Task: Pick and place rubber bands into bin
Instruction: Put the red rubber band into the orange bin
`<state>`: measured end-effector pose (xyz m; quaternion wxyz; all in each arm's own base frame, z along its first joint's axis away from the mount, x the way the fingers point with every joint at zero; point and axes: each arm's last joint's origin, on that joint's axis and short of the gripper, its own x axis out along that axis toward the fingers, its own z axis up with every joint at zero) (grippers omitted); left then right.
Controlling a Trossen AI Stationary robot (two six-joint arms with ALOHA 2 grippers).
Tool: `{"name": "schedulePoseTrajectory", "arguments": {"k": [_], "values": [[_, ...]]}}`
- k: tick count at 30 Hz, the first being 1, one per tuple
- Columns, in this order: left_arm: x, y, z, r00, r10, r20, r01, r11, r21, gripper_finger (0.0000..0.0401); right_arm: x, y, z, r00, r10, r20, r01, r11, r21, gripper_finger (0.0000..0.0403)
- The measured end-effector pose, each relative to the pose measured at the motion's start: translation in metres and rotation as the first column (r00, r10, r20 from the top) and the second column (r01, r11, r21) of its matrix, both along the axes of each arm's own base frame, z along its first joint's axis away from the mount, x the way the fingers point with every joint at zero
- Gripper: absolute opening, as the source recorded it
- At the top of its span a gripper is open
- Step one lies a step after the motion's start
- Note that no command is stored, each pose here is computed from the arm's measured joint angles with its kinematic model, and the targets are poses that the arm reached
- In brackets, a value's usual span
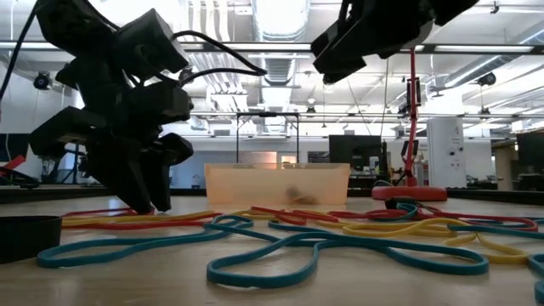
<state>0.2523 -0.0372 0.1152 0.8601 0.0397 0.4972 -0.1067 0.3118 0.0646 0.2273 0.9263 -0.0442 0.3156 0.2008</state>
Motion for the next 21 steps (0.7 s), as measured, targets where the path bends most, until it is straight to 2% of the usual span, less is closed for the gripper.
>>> {"name": "schedulePoseTrajectory", "arguments": {"k": [4,9,14,21], "values": [[-0.003,0.0,-0.002,0.999,0.033,-0.04,-0.034,0.999,-0.03,0.0095,-0.003,0.01,0.0,1.0,-0.005,0.002,0.005,1.0,-0.022,0.0125],[-0.005,-0.001,-0.004,0.998,0.017,-0.062,-0.021,0.998,-0.062,0.0012,-0.005,0.016,-0.001,1.0,-0.007,-0.01,0.007,1.0,-0.007,0.0112],[-0.004,-0.001,-0.002,0.998,0.012,-0.06,-0.016,0.998,-0.061,0.0002,-0.007,0.022,-0.001,1.0,0.002,-0.015,-0.002,1.0,0.003,0.0098],[0.003,-0.001,0.023,0.999,-0.028,0.038,0.029,1.0,-0.006,0.0,-0.007,0.024,-0.001,1.0,0.009,-0.019,-0.009,1.0,0.001,0.0079]]}}
